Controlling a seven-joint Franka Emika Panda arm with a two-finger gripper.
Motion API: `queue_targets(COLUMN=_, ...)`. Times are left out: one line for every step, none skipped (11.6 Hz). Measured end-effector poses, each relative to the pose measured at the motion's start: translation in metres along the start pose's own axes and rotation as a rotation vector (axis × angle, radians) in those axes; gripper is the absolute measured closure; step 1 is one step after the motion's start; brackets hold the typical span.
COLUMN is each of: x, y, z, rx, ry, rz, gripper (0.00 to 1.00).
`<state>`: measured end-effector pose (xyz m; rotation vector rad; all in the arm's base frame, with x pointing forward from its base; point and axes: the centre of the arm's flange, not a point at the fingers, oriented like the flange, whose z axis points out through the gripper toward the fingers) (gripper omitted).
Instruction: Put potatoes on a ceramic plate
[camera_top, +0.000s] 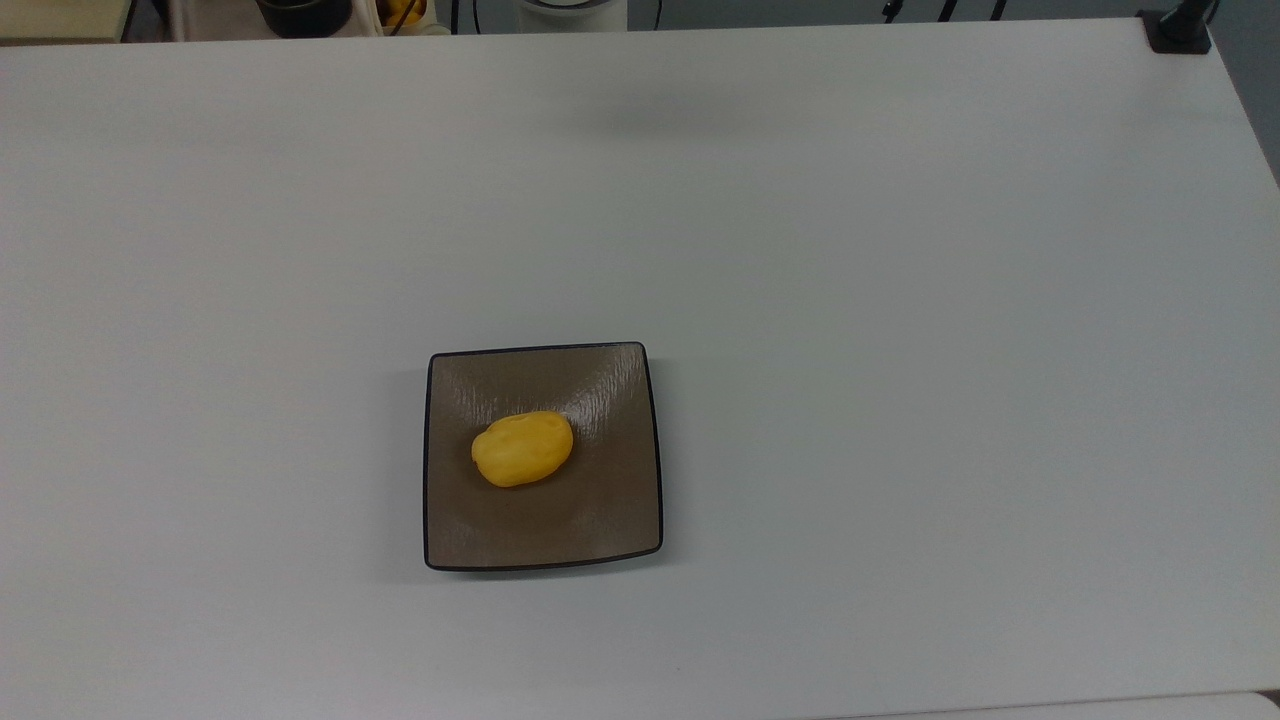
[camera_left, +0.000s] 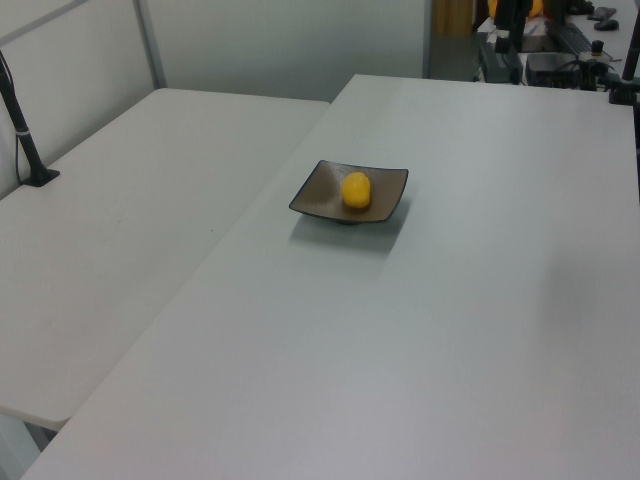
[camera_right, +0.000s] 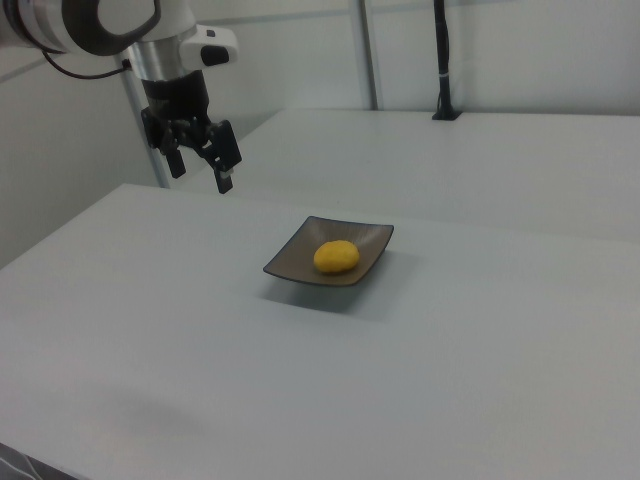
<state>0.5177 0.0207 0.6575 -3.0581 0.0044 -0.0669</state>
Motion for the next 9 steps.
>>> queue_targets(x=-0.001, y=0.0, z=0.005, rx=0.0, ry=-0.012, rz=0.0, gripper=0.0)
queue_targets(x=0.001, y=-0.001, z=0.011, rx=-0.002, ry=-0.018, rz=-0.005, gripper=0.0)
queue_targets(x=0.005, y=-0.003, z=0.016, rx=-0.011, ry=-0.006, rz=-0.023, gripper=0.0)
queue_targets(x=0.011, y=-0.005, z=0.022, rx=-0.019, ry=0.015, rz=-0.053, gripper=0.0)
queue_targets(x=0.016, y=-0.005, z=0.027, rx=-0.028, ry=0.023, rz=-0.096, gripper=0.0)
queue_targets(x=0.02, y=-0.003, z=0.03, rx=-0.034, ry=0.025, rz=-0.124, gripper=0.0)
queue_targets(x=0.022, y=0.0, z=0.031, rx=-0.036, ry=0.033, rz=-0.133, gripper=0.0)
queue_targets(x=0.024, y=0.002, z=0.03, rx=-0.037, ry=0.049, rz=-0.134, gripper=0.0)
queue_targets(x=0.025, y=0.003, z=0.029, rx=-0.037, ry=0.056, rz=-0.136, gripper=0.0)
